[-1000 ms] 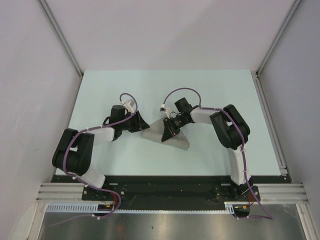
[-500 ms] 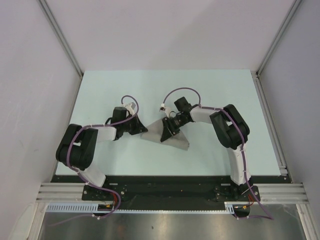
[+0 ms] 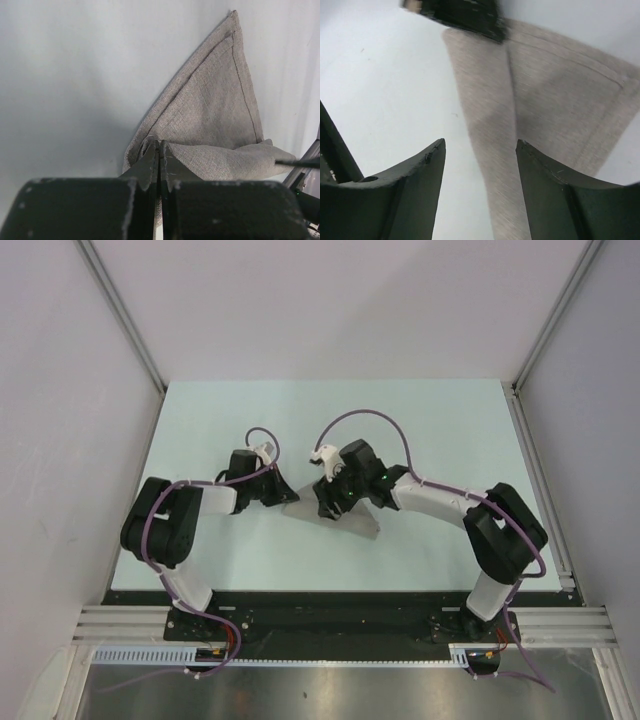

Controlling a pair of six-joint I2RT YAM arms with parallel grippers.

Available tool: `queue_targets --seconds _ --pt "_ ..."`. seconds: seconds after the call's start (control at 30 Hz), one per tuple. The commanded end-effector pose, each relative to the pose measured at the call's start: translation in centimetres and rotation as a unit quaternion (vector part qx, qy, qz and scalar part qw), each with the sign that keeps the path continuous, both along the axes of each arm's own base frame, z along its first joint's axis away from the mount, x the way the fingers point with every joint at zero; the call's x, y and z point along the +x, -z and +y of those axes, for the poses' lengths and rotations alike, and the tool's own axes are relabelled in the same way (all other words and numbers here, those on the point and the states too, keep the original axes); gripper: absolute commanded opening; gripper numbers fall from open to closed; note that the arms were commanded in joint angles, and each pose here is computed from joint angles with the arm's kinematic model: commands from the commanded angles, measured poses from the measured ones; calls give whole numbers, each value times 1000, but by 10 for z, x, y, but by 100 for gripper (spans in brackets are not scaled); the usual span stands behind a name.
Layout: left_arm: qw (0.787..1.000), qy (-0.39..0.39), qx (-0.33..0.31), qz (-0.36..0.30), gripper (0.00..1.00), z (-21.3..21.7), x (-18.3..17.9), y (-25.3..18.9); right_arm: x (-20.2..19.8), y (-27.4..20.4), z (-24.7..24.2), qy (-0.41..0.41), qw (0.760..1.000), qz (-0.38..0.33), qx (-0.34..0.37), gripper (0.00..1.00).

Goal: Fold the napkin, place the utensils inside, and roll it up
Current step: Roll the napkin with the utensil

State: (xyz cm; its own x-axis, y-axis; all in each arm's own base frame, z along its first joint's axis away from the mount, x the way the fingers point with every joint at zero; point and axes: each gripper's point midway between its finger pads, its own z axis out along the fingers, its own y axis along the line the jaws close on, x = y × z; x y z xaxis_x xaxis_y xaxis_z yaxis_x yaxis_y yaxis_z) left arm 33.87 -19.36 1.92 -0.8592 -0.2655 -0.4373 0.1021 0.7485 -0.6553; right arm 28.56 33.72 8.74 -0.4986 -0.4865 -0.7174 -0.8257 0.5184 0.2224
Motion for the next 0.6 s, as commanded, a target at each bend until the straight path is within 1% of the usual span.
queue_targets --seconds 0.0,0.17,0.5,0.53,0.57 --pt "1000 -10 10 0 0 3 10 6 7 7 4 2 995 -89 -51 64" --pt "1000 -11 11 3 0 4 10 8 2 24 11 -16 994 -85 -68 65" --pt "1000 -10 9 0 0 4 14 3 -7 50 15 -42 995 -47 -83 63" --pt "1000 -7 7 -3 1 3 16 0 -7 55 14 -42 994 -42 -87 63" --pt "1000 -6 7 -5 4 2 17 -2 -7 59 13 -41 994 -39 -90 63"
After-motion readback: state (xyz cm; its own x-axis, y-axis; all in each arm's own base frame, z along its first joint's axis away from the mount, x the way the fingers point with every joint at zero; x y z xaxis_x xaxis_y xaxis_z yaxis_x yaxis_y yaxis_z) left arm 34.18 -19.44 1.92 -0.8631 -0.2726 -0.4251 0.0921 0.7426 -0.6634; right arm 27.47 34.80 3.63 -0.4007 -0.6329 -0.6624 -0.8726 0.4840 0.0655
